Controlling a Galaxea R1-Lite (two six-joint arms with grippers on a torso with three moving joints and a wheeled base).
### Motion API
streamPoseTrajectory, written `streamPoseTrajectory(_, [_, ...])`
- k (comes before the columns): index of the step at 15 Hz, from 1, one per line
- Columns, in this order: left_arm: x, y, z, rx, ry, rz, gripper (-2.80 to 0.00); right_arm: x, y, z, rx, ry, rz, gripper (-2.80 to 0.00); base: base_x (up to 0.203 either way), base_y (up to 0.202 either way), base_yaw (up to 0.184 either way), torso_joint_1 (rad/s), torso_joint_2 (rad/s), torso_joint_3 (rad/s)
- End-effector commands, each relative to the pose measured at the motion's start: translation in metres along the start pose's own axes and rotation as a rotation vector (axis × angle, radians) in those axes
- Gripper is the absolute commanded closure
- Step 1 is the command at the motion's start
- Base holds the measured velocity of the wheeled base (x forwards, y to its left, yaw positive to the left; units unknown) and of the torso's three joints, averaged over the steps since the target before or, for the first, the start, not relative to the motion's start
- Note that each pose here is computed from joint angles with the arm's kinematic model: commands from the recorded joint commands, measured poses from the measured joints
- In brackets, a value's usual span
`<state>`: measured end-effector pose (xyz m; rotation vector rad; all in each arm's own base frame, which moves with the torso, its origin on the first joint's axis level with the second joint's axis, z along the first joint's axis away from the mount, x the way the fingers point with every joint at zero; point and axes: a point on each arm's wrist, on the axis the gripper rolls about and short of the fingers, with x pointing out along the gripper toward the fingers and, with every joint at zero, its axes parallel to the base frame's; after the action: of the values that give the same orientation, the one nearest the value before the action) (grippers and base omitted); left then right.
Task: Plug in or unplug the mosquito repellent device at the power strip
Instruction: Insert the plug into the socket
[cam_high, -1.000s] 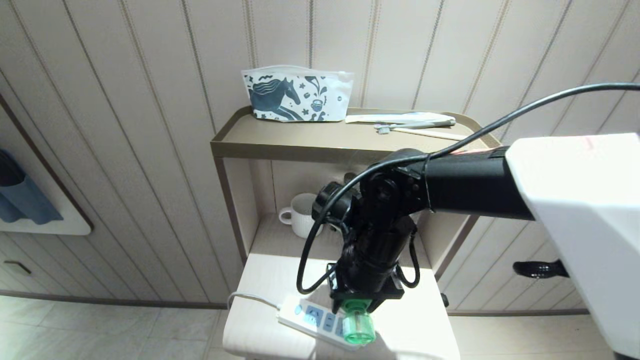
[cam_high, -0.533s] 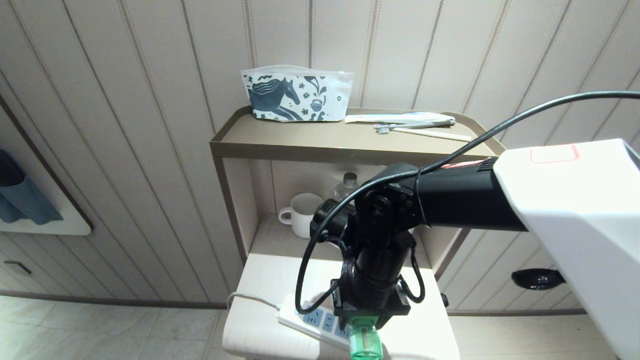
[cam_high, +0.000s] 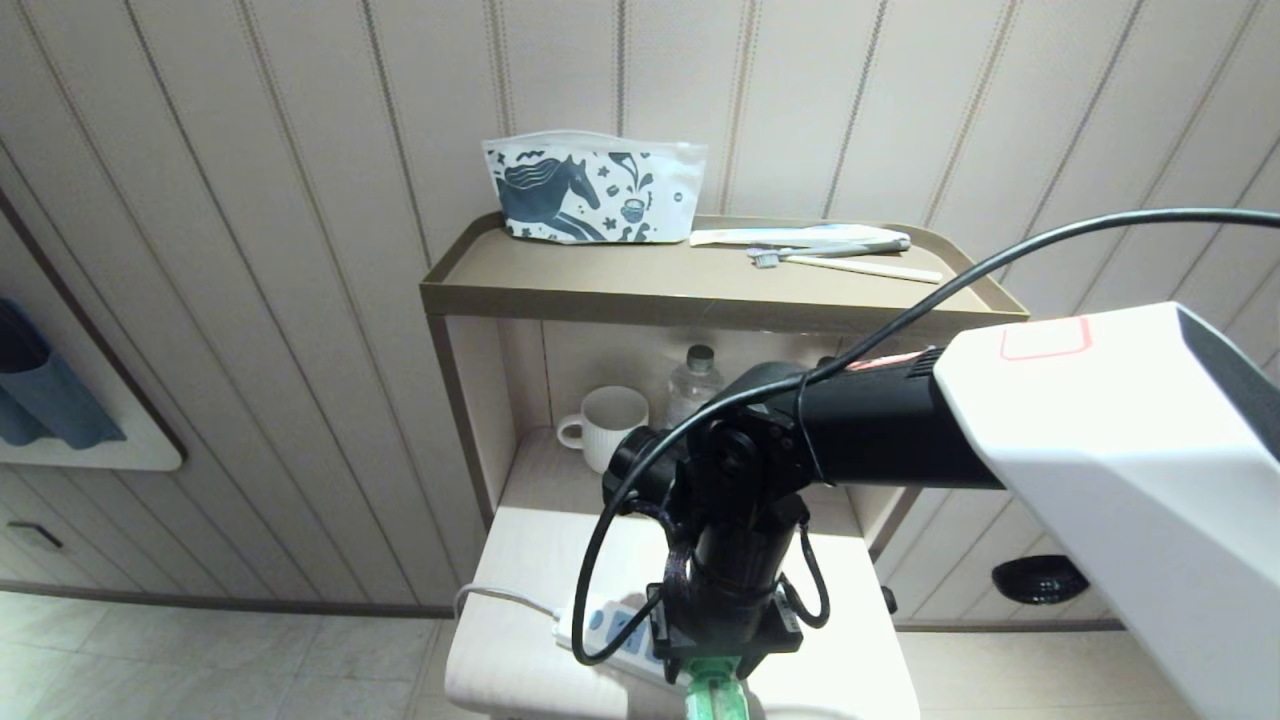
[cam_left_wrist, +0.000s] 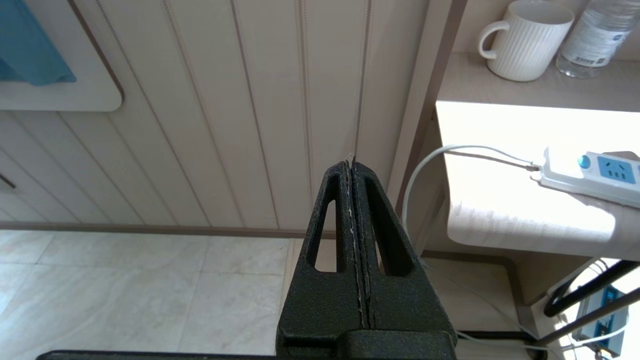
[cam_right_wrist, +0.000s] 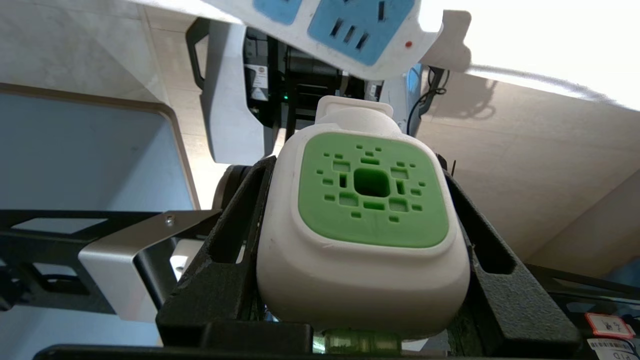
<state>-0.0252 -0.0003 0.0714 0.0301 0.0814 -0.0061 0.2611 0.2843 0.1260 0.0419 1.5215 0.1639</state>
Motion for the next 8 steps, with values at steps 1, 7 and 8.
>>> streamPoseTrajectory(1, [0.000,0.000,0.000,0.000,0.001,0.000,0.00,0.008,0.000,0.002,0.007,0.016,-0.014,0.00,0.000,0.000,0.000,0.000,0.00,0.000])
streamPoseTrajectory(7, [0.000,0.000,0.000,0.000,0.001,0.000,0.00,0.022,0.003,0.009,0.011,0.029,-0.029,0.00,0.000,0.000,0.000,0.000,0.00,0.000])
streamPoseTrajectory(8, [0.000,0.000,0.000,0.000,0.001,0.000,0.00,0.023,0.004,0.010,0.011,0.028,-0.028,0.00,0.000,0.000,0.000,0.000,0.00,0.000])
